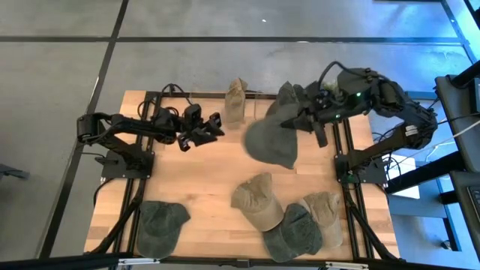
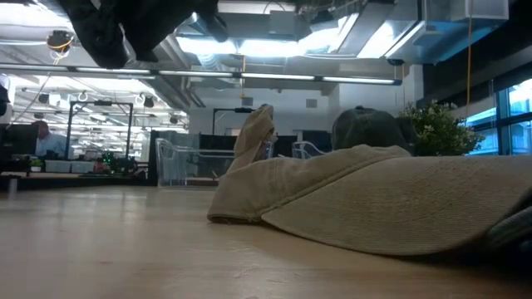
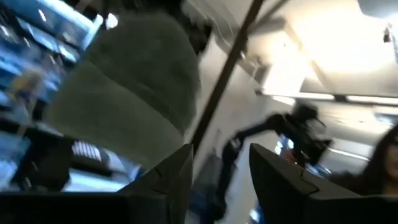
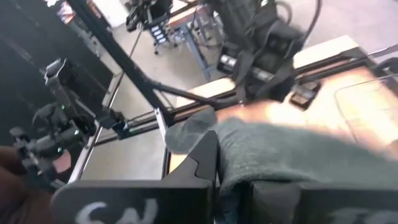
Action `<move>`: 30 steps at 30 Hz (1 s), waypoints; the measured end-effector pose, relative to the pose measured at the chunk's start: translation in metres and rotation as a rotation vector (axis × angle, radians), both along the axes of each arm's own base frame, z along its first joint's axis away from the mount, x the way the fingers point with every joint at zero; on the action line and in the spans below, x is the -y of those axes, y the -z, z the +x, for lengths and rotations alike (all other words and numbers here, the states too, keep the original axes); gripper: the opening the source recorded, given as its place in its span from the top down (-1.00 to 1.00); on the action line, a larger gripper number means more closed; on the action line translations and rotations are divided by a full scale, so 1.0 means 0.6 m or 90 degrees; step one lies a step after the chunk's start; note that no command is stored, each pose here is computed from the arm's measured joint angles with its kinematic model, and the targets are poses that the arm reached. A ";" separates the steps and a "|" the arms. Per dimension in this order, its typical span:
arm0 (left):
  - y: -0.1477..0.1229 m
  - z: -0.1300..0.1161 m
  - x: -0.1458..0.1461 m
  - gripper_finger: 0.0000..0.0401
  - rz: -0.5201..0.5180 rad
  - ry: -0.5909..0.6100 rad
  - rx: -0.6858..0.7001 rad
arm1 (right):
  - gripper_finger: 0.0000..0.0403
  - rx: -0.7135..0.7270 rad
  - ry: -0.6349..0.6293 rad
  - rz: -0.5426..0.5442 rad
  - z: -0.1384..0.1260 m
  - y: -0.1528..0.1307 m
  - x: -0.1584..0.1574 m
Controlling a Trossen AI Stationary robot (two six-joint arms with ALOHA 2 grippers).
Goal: Pick & Place hat
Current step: Put the black cap into the right transparent bin
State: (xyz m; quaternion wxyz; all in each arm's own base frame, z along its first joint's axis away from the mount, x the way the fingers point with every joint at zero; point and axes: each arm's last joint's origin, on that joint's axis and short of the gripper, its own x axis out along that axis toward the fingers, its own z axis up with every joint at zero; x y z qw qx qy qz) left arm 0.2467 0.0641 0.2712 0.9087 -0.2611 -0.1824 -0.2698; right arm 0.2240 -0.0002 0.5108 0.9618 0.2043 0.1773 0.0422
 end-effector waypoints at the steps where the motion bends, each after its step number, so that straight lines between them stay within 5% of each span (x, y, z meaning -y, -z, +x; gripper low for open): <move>1: 0.005 -0.001 0.001 0.22 0.002 0.016 -0.014 | 0.91 0.004 0.007 0.000 -0.004 -0.002 0.004; 7: 0.034 -0.004 0.007 0.21 -0.009 0.087 -0.107 | 0.91 -0.014 0.063 0.005 -0.021 -0.001 0.043; 17: 0.065 -0.001 0.009 0.23 -0.045 0.071 -0.188 | 0.91 -0.107 0.121 -0.050 -0.012 0.035 0.140; 30: 0.071 0.002 0.013 0.23 -0.006 0.037 -0.181 | 0.91 -0.284 0.106 -0.088 0.035 0.131 0.273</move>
